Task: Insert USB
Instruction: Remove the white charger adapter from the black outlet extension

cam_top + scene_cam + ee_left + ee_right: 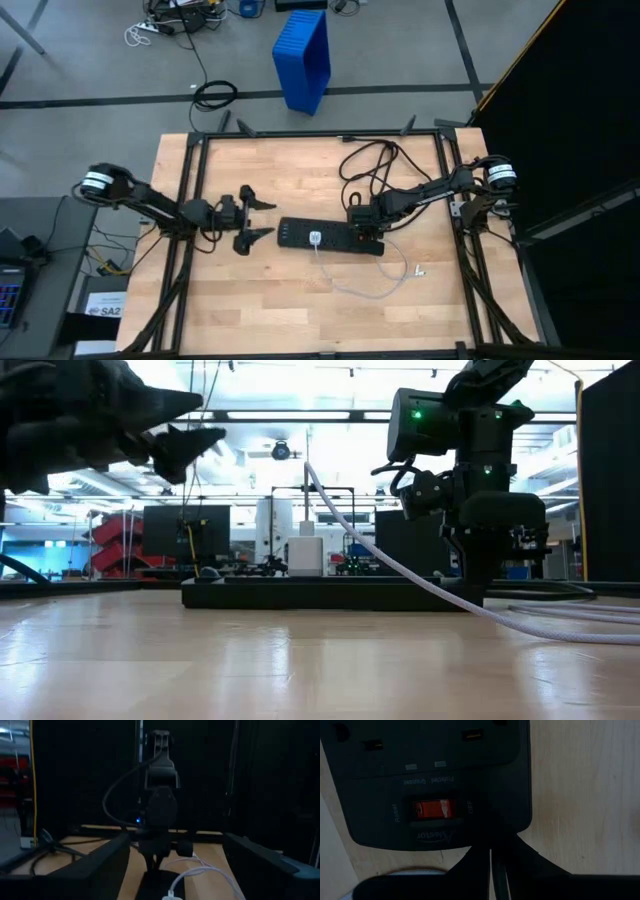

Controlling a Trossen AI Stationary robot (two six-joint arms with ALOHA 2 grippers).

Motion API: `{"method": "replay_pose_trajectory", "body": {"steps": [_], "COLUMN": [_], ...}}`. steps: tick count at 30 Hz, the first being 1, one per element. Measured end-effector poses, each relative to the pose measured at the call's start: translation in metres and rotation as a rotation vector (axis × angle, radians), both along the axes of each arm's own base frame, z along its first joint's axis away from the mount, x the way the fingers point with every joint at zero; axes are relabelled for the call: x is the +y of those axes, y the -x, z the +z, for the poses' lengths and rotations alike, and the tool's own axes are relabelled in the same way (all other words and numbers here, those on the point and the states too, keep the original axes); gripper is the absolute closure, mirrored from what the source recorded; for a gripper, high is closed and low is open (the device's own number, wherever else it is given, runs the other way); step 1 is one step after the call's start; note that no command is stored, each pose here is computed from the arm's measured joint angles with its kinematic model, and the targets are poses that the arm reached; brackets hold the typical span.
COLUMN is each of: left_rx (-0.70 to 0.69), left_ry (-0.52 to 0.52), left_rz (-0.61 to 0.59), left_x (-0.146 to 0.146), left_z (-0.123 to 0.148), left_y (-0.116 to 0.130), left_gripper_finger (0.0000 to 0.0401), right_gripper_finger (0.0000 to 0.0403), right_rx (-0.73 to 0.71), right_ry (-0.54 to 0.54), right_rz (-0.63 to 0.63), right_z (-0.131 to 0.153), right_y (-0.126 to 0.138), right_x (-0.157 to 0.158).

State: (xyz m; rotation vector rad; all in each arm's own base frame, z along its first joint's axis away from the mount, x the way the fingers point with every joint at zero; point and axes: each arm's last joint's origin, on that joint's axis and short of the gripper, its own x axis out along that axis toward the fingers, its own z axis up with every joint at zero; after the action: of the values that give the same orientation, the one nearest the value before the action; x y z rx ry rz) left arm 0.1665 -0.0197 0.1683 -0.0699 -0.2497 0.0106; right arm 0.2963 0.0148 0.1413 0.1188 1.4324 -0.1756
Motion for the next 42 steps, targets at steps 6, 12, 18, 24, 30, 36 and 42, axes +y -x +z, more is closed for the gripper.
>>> {"method": "replay_pose_trajectory", "body": {"steps": [6, 12, 18, 24, 30, 36, 42], "left_rx": [-0.068, -0.017, 0.035, 0.033, 0.051, 0.175, 0.438], "left_ry": [0.0, -0.065, -0.076, -0.093, -0.124, -0.141, -0.178], "left_rz": [0.036, 0.051, 0.049, 0.054, 0.098, 0.133, 0.194], "left_x": [0.0, -0.001, -0.002, -0.002, 0.0, 0.004, 0.006], "left_z": [0.015, 0.018, 0.017, 0.018, 0.026, 0.057, 0.087], "left_y": [-0.005, -0.016, -0.021, -0.02, -0.015, -0.018, -0.017], "left_gripper_finger": [0.016, 0.0178, 0.0183, 0.0198, 0.0234, 0.0279, 0.0332], "right_gripper_finger": [0.0347, 0.0285, 0.0244, 0.0249, 0.0279, 0.0305, 0.0329], "right_rx": [-0.001, 0.045, 0.085, 0.01, -0.39, -0.823, -0.91], "right_ry": [0.015, 0.016, -0.015, -0.011, 0.118, 0.216, 0.27], "right_rz": [0.002, 0.008, -0.048, -0.115, -0.032, 0.099, 0.113], "right_z": [0.0, 0.006, 0.029, 0.062, 0.114, 0.169, 0.183], "right_y": [0.0, 0.009, 0.027, 0.045, 0.053, 0.062, 0.082], "right_x": [0.0, -0.001, 0.0, -0.002, 0.005, 0.015, 0.017]}}
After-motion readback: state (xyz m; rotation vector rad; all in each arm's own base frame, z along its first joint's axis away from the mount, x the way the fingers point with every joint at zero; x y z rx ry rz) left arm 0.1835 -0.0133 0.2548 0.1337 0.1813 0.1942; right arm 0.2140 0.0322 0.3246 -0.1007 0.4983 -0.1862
